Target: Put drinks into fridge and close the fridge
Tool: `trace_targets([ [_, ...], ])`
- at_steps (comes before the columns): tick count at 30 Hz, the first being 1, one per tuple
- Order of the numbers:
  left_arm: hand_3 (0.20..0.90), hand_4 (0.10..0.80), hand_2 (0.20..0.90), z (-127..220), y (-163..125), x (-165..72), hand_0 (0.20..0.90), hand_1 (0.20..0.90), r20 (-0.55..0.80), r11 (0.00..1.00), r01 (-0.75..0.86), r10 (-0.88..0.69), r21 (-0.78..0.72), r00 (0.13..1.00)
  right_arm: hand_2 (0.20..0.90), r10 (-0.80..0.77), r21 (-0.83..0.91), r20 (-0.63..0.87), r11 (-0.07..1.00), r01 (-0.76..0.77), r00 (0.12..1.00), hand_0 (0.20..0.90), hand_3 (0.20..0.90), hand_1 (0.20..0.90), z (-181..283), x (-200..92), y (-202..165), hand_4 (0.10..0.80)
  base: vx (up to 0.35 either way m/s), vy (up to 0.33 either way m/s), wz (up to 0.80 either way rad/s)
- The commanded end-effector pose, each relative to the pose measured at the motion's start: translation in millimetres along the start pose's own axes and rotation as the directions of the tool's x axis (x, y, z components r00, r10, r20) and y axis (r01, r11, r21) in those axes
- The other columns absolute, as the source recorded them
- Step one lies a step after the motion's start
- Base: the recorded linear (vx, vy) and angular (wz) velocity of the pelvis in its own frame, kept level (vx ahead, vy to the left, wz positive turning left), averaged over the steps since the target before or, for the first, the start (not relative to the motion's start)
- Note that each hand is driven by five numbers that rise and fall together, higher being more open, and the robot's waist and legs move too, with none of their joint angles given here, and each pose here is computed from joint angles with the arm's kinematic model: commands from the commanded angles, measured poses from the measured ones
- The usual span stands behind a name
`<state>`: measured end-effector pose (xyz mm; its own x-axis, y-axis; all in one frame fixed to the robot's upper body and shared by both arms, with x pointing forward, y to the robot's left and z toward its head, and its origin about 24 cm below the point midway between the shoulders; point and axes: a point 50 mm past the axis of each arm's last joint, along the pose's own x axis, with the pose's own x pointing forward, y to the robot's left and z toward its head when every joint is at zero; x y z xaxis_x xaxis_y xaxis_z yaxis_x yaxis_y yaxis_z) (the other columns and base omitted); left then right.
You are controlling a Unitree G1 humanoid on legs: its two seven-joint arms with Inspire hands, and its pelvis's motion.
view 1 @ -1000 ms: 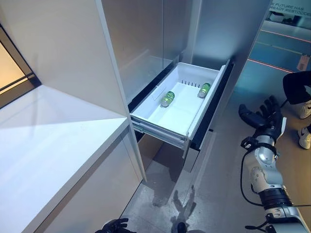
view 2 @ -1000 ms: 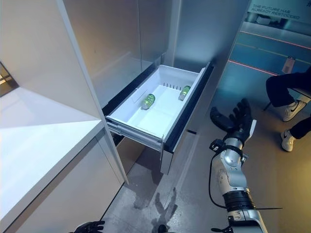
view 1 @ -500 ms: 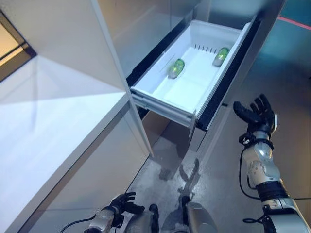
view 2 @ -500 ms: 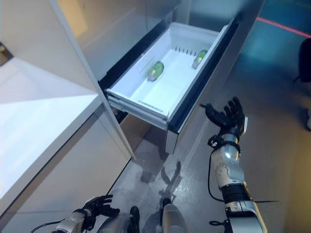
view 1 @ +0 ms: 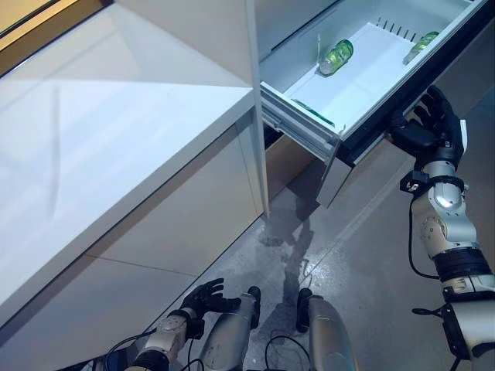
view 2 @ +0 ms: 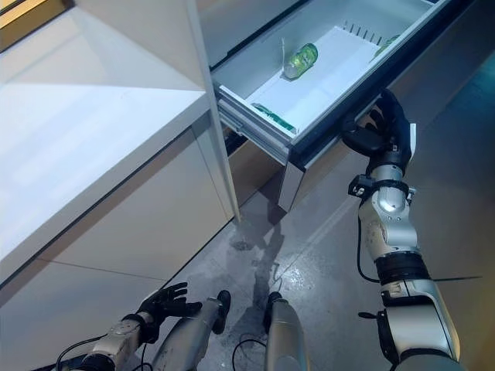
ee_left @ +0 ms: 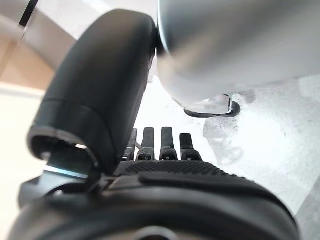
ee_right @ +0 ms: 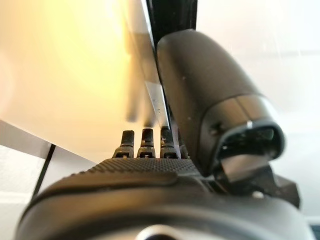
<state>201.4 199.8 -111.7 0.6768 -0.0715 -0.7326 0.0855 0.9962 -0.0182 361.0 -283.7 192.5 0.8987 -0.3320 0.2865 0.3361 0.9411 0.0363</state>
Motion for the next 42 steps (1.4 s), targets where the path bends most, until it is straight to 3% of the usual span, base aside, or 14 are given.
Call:
trace_targets([
  [1, 0.9, 0.8, 0.9, -74.7, 55.6, -37.4, 0.9, 0.9, -0.272, 0.977, -0.161, 0.194, 0.137, 0.943, 0.9, 0.335, -0.101, 0.376, 0.942, -0.321, 0.864, 0.9, 0.9, 0.9, 110.3, 18.5, 60.9, 0.8, 0.096, 0.035, 0.18],
  [10, 0.9, 0.8, 0.9, -82.1, 56.9, -41.4, 0.9, 0.9, -0.291, 0.98, -0.143, 0.179, 0.141, 0.94, 0.9, 0.379, -0.148, 0.319, 0.925, -0.35, 0.868, 0.9, 0.9, 0.9, 117.5, 32.5, 68.4, 0.8, 0.126, 0.036, 0.2],
  [26, 0.9, 0.8, 0.9, -98.5, 54.4, -48.5, 0.9, 0.9, -0.322, 0.978, -0.088, 0.146, 0.188, 0.935, 0.9, 0.166, 0.001, 0.192, 0.986, -0.169, 0.967, 0.9, 0.9, 0.9, 75.4, 35.3, 34.8, 0.8, 0.046, -0.032, 0.05],
  [31, 0.9, 0.8, 0.9, -99.8, 47.5, -47.5, 0.9, 0.9, -0.324, 0.989, -0.073, 0.111, 0.127, 0.94, 0.9, 0.236, 0.065, 0.04, 0.969, -0.238, 0.971, 0.9, 0.9, 0.9, 17.0, 4.3, 37.1, 0.8, -0.048, -0.046, -0.37],
  [33, 0.9, 0.8, 0.9, -101.6, 43.0, -47.3, 0.9, 0.9, -0.314, 0.993, -0.082, 0.105, 0.086, 0.944, 0.9, 0.297, 0.113, -0.069, 0.951, -0.288, 0.952, 0.9, 0.9, 0.9, -24.3, -24.0, 40.4, 0.8, -0.072, -0.033, -0.49],
  [34, 0.9, 0.8, 0.9, -101.1, 40.2, -46.5, 0.9, 0.9, -0.302, 0.994, -0.098, 0.107, 0.045, 0.947, 0.9, 0.331, 0.141, -0.163, 0.94, -0.311, 0.929, 0.9, 0.9, 0.9, -61.6, -56.7, 40.9, 0.8, -0.087, -0.04, -0.5],
  [35, 0.9, 0.8, 0.9, -100.9, 39.6, -46.5, 0.9, 0.9, -0.297, 0.994, -0.099, 0.105, 0.038, 0.949, 0.9, 0.333, 0.149, -0.211, 0.94, -0.306, 0.919, 0.9, 0.9, 0.9, -74.1, -67.1, 38.4, 0.8, -0.083, -0.039, -0.43],
  [38, 0.9, 0.8, 0.9, -100.3, 35.7, -45.6, 0.9, 0.9, -0.286, 0.993, -0.114, 0.109, -0.003, 0.952, 0.9, 0.342, 0.164, -0.402, 0.939, -0.301, 0.849, 0.9, 0.9, 0.9, -135.9, -135.8, 18.8, 0.8, -0.079, -0.02, -0.35],
  [42, 0.9, 0.8, 0.9, -91.9, 35.5, -40.2, 0.9, 0.9, -0.275, 0.993, -0.116, 0.105, -0.025, 0.956, 0.9, 0.299, 0.131, -0.648, 0.95, -0.285, 0.701, 0.9, 0.9, 0.9, -188.4, -197.3, 3.8, 0.8, -0.108, -0.005, -0.2],
])
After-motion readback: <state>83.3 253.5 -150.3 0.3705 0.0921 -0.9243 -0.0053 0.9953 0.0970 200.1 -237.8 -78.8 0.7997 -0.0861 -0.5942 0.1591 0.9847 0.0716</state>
